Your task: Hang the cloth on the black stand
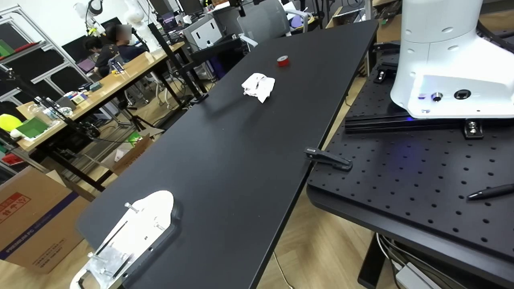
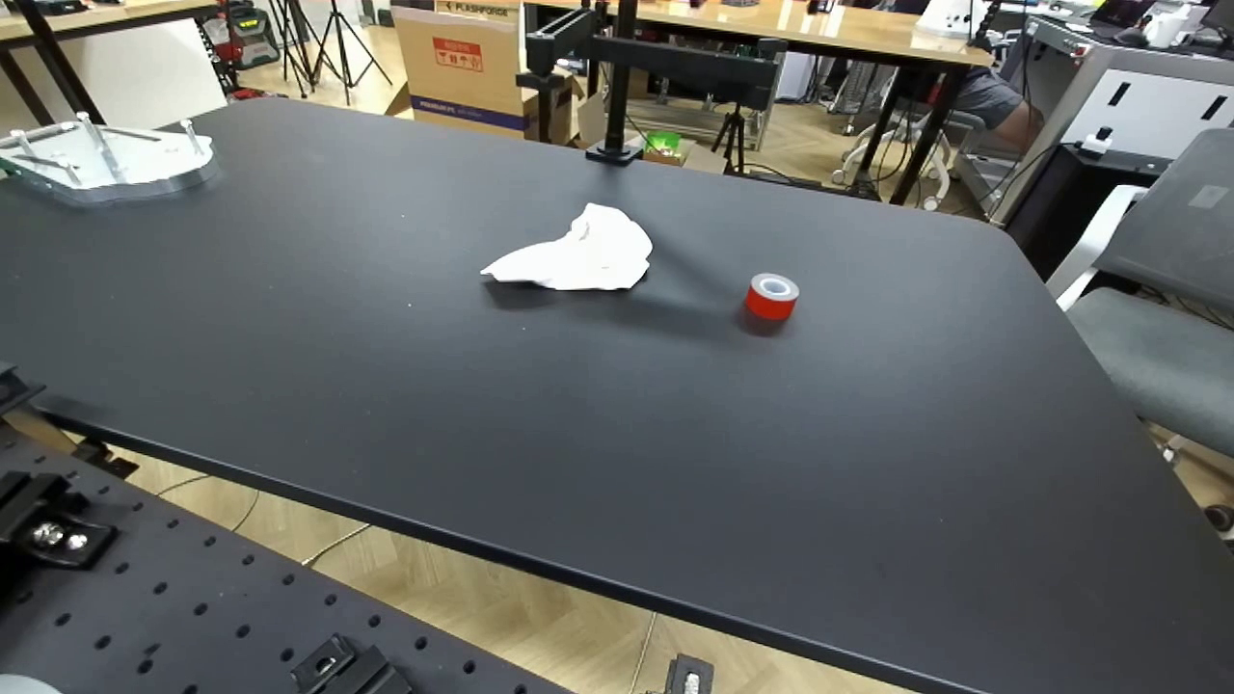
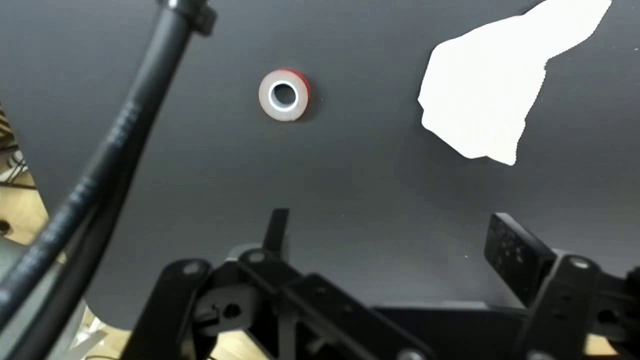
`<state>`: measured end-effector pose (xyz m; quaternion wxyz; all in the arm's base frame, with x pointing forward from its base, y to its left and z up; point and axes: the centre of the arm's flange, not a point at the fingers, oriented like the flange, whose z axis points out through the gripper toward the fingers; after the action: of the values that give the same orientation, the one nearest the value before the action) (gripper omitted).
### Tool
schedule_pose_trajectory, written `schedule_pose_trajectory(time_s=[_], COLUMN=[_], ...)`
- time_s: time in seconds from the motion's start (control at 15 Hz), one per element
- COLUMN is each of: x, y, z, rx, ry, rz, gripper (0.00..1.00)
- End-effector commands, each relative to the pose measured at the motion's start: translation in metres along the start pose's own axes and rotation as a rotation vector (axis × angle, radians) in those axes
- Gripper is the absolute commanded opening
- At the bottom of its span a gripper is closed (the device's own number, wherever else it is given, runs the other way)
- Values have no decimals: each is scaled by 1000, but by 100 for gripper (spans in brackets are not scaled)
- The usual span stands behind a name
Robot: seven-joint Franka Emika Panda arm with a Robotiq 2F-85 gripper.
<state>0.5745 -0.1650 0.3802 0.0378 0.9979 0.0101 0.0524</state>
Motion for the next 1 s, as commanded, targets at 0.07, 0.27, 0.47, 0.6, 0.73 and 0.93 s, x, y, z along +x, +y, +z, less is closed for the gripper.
schedule_pose_trajectory(time_s=[0.07,0.27,0.47,0.6,0.73,0.93], x=[-22,-26,-29,-28,-28,-27], y=[12,10,6,5,5,3], z=[66,76,94,93,92,93], rx=[65,82,112,114,114,124], ry=[-55,-93,-123,-121,-120,-122], rz=[119,90,82,81,81,22], gripper=[100,100,100,100,100,100])
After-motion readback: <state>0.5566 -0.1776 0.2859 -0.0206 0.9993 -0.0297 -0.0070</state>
